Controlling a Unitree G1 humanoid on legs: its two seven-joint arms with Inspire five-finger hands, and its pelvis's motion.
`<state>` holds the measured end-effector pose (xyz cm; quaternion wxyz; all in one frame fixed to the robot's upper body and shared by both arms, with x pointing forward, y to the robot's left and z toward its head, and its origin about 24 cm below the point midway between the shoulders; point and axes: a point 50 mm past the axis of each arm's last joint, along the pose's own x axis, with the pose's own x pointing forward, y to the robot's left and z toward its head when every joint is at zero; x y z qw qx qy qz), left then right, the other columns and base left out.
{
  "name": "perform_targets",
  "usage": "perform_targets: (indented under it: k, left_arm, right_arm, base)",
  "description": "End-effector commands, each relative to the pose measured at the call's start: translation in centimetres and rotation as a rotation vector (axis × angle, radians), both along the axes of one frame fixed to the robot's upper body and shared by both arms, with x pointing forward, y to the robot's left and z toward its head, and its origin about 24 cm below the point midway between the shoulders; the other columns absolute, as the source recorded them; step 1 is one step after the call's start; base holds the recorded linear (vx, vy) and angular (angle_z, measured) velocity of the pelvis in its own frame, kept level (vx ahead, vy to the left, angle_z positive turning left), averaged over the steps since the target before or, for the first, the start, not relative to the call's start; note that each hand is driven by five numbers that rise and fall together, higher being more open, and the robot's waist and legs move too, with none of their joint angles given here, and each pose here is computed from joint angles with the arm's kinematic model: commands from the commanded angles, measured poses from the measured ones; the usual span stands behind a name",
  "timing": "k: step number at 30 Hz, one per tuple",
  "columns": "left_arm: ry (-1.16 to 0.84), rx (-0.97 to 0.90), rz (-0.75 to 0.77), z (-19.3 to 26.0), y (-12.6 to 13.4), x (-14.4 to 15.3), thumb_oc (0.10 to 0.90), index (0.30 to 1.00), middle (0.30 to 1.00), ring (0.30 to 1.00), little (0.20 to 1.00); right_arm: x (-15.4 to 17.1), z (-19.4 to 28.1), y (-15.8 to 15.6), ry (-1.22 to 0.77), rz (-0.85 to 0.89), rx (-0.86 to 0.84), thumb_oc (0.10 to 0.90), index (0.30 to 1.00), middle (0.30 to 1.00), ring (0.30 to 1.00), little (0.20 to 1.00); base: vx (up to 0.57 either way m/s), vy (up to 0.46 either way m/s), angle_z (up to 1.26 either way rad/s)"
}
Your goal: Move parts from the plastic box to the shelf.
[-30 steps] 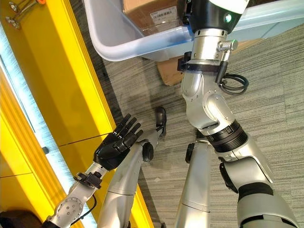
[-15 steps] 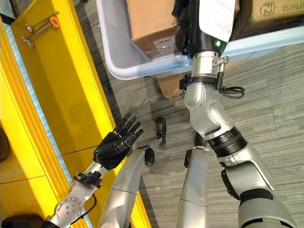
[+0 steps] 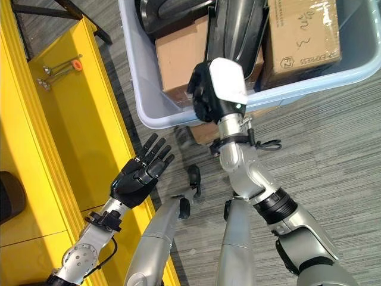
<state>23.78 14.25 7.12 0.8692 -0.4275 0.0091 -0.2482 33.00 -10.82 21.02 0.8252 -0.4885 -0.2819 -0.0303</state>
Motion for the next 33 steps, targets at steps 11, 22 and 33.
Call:
perform_targets:
  k: [11, 22, 33]
  left_arm:
    - [-0.172, -0.008, -0.063, 3.7, 0.4, -0.1, 0.9, 1.0, 1.0, 1.0, 1.0]
    - [-0.12, 0.007, -0.097, 3.2, -0.4, 0.3, 0.9, 1.0, 1.0, 1.0, 1.0]
    - [-0.087, -0.003, -0.09, 2.9, -0.9, 0.6, 0.9, 1.0, 1.0, 1.0, 1.0]
  right_arm:
    - [-4.7, 7.7, 3.8, -0.351, 0.295, 0.003, 0.4, 0.3, 0.3, 0.3, 0.3]
    - [-3.7, 6.1, 2.9, -0.249, 0.243, 0.102, 0.531, 0.484, 0.484, 0.484, 0.484]
    - [-2.8, 5.0, -0.2, -0.256, 0.076, 0.146, 0.9, 1.0, 1.0, 1.0, 1.0]
  base:
    - [-0.04, -0.081, -0.04]
    - [0.0, -0.026, -0.01]
    - [0.01, 0.008, -0.02]
